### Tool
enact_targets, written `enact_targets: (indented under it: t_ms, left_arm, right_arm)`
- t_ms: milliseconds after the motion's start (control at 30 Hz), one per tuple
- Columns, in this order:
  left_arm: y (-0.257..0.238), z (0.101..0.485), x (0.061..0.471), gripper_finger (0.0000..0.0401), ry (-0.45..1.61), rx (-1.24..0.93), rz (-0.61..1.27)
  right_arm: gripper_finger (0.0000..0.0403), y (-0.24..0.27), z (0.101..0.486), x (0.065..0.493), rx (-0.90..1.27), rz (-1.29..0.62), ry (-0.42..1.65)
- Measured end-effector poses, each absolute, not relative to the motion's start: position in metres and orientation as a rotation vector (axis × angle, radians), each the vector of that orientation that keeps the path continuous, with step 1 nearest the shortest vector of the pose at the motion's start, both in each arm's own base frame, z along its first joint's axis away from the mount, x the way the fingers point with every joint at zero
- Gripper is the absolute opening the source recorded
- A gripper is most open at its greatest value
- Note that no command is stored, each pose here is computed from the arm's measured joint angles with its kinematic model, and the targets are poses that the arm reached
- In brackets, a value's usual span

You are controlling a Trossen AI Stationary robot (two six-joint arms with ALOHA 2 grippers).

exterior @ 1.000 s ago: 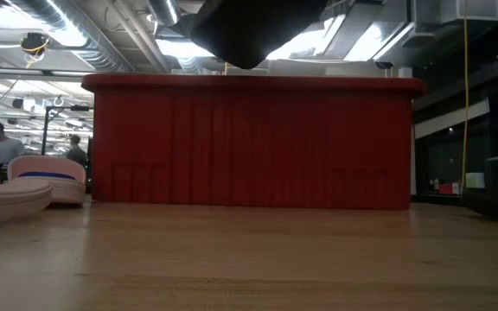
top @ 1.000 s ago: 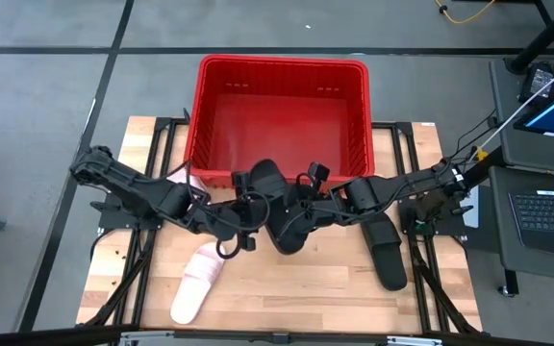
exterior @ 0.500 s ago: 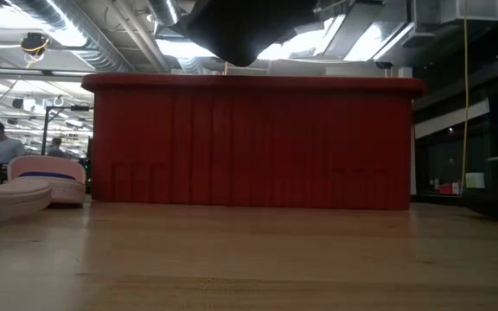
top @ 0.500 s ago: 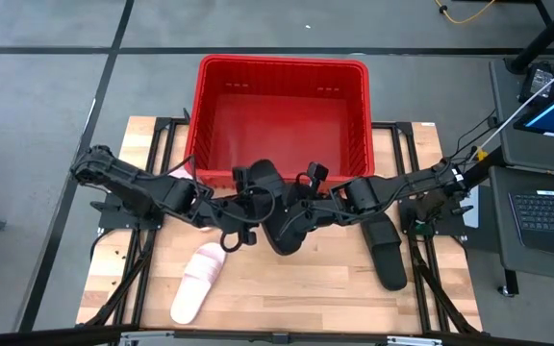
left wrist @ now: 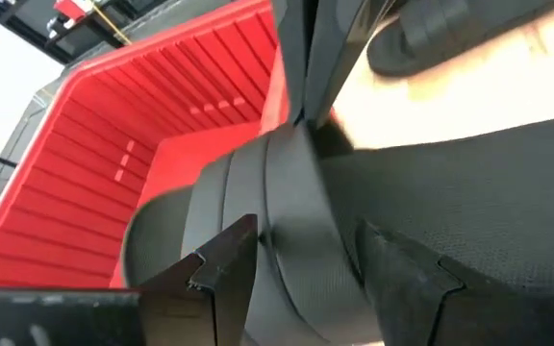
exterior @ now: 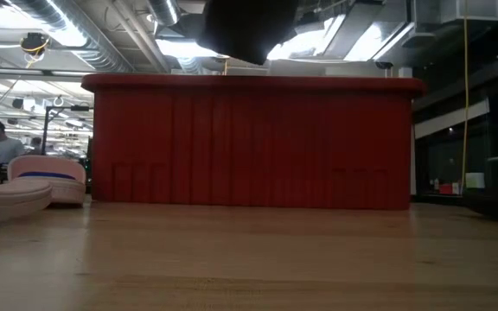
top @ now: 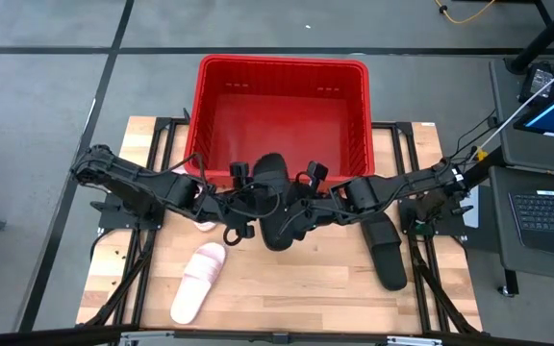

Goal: Pick and place slides into bin
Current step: Put the left black slide into the red bin

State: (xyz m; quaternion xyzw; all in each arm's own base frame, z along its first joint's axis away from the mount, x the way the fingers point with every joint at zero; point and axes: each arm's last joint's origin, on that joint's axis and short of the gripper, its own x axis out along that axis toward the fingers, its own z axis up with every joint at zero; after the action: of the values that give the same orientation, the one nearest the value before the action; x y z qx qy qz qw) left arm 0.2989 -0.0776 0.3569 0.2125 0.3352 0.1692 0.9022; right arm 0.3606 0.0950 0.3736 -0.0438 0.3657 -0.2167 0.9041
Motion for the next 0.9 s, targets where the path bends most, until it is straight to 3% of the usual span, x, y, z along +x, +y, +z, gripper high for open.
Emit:
enact_targets:
  t_ms: [400, 900]
  left_arm:
    - [-0.068, 0.356, 0.300, 0.0155, 0.714, 0.443, 0.385]
    - [-0.093, 0.352, 0.290, 0.0150, 0.749, 0.474, 0.243]
  right_arm:
    - [0.0000, 0.096, 0.376, 0.364, -0.113, -0.426, 0.725]
    - [0.0000, 0.095, 0.377, 0.364, -0.175, -0.445, 0.724]
